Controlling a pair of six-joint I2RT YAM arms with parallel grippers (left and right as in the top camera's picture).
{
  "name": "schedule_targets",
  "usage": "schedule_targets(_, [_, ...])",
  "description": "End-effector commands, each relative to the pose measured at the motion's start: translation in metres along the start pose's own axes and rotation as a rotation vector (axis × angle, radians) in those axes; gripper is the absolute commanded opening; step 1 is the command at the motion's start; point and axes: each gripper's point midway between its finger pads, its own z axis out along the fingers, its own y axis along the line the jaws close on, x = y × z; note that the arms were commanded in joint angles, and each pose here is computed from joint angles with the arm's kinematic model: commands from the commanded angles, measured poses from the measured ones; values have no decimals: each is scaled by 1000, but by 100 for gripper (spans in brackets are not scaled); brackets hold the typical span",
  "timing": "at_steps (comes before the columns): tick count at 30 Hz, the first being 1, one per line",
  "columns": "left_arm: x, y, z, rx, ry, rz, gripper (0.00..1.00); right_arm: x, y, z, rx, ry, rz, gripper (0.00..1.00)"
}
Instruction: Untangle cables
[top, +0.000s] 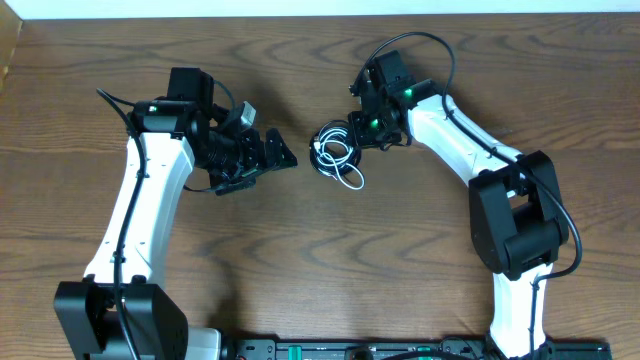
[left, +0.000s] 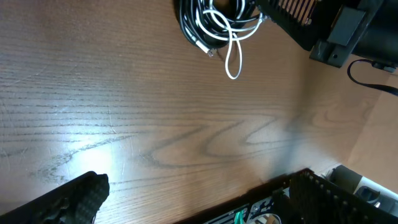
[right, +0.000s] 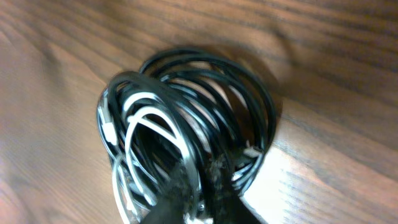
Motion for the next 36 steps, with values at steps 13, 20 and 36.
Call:
schedule_targets(13, [6,-15,2,41,24,14,99,-18,73,-116,-160,-80,-63,1])
schedule_targets(20, [2,-46,-2,215,25,53,99,-10,107,-163,-213,-148,-130,1])
schedule_targets(36, [2,-39,0,173,20,46,99,-15,42,-178,115,-214,-52,45])
